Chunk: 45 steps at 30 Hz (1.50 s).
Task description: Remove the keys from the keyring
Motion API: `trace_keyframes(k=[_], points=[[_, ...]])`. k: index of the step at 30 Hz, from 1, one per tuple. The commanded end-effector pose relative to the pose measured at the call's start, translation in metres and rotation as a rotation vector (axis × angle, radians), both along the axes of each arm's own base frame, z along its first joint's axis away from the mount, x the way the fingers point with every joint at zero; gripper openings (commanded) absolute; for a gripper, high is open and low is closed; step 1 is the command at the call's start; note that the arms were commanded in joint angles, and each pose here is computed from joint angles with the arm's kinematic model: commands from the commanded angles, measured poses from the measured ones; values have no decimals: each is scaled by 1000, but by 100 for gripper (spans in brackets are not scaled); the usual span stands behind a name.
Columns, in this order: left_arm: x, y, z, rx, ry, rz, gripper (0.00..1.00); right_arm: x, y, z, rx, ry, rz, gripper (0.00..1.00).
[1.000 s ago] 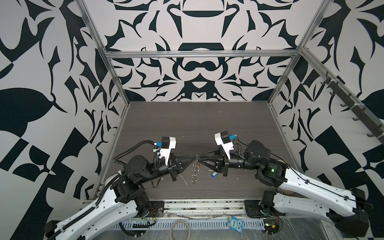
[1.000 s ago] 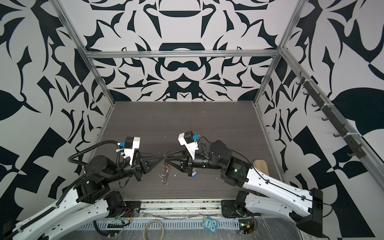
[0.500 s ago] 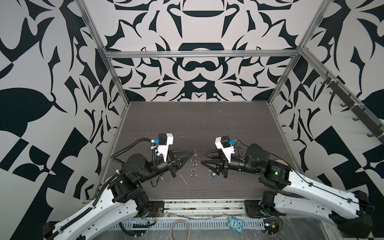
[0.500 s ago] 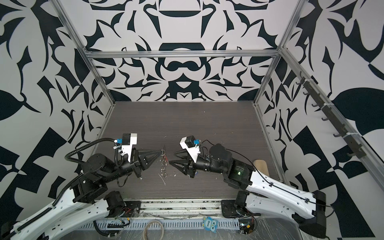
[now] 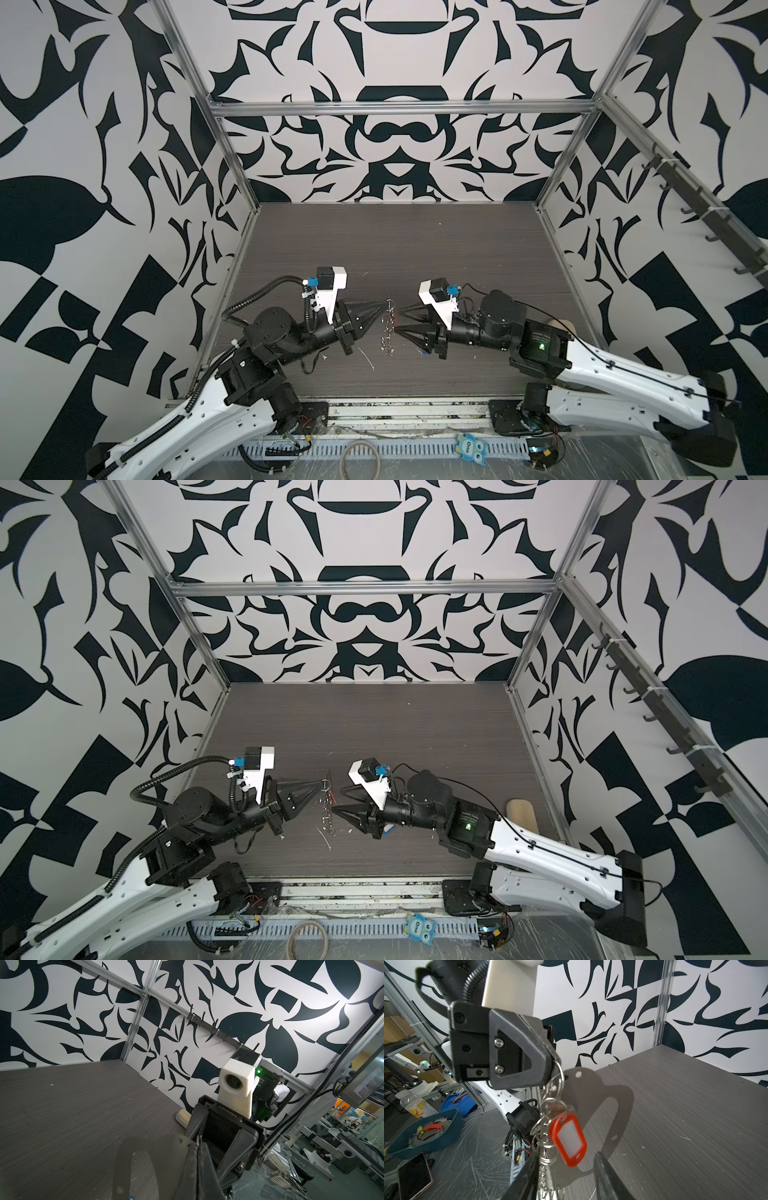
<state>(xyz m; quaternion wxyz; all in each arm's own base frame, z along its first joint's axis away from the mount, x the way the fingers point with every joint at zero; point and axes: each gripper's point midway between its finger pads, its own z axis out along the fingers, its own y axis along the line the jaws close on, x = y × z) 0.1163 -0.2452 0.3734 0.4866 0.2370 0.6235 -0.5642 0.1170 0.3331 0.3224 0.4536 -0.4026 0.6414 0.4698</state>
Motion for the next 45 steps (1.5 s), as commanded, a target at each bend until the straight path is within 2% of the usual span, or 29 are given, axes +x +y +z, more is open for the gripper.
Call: trace_keyframes(k=[1, 10, 20, 31, 36, 40, 45], points=[[-5, 3, 13, -39, -21, -13, 0, 0, 2, 29, 87, -60, -3, 46], [-6, 2, 10, -38, -14, -23, 0, 5, 4, 38, 114, -71, -33, 46], [-8, 2, 8, -37, -16, -35, 0, 15, -2, 42, 122, -90, -103, 38], [-7, 1, 6, -33, -7, -34, 0, 9, 7, 47, 139, -94, -58, 41], [-6, 1, 5, -32, -2, -28, 0, 11, 9, 50, 139, -95, -64, 34], [-6, 3, 5, -34, -1, -20, 0, 3, 8, 52, 152, -92, -32, 41], [-6, 2, 5, -35, 3, -25, 0, 5, 7, 54, 159, -98, -57, 41]])
